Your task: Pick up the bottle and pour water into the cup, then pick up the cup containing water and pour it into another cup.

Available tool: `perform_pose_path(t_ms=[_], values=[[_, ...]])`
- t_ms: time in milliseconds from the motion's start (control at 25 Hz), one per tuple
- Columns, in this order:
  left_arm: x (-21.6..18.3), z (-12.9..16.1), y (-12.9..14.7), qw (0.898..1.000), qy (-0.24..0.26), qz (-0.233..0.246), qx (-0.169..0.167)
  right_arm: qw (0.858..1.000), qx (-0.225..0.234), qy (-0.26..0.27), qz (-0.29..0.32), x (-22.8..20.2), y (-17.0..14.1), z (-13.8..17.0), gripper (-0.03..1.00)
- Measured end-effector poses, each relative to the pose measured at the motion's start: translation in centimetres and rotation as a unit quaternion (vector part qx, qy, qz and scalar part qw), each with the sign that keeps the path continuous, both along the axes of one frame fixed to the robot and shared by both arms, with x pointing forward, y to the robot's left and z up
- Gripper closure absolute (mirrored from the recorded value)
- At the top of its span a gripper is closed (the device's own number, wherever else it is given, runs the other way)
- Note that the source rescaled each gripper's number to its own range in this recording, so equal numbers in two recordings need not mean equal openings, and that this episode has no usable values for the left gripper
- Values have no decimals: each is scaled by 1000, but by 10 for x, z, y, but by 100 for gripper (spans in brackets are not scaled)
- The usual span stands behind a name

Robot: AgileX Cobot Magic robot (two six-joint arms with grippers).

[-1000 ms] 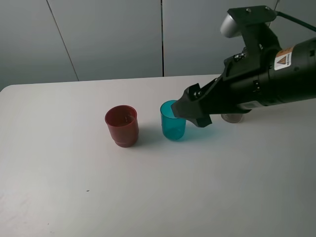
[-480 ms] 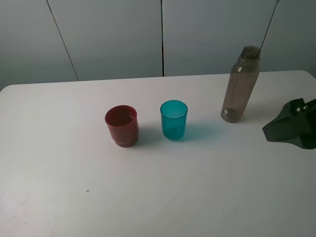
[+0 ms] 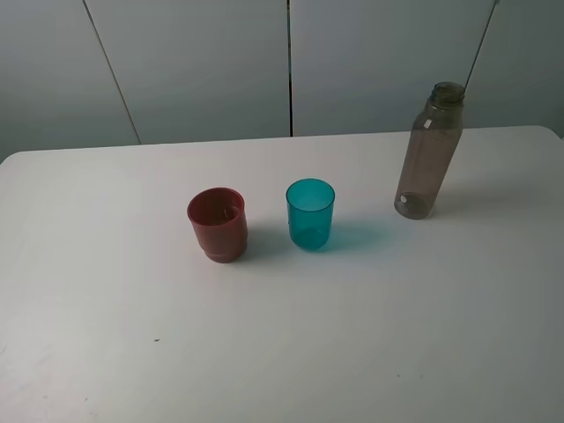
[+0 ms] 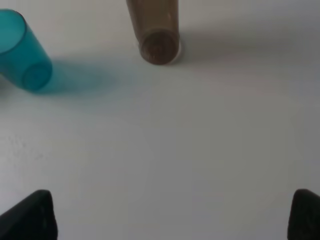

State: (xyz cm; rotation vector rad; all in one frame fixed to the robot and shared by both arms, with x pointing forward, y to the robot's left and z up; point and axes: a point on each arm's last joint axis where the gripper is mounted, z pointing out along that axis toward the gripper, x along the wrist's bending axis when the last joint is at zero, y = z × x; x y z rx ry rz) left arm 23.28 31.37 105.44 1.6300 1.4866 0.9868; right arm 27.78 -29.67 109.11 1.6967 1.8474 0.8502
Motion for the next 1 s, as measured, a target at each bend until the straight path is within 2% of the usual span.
perform_pose_path(t_ms=[200, 320, 600, 840, 1000], values=[[0, 0, 0, 1000, 0, 0, 0, 993, 14, -113, 25, -44, -14, 3, -3], [0, 0, 0, 1000, 0, 0, 0, 986, 28, -160, 29, -65, -20, 0, -3], [0, 0, 0, 1000, 0, 0, 0, 987, 44, -151, 43, -66, -17, -7, -3], [0, 0, 0, 1000, 0, 0, 0, 991, 22, -121, 55, -47, -10, -37, -3], [0, 0, 0, 1000, 0, 0, 0, 989, 15, -128, 67, -46, -9, -38, -3]])
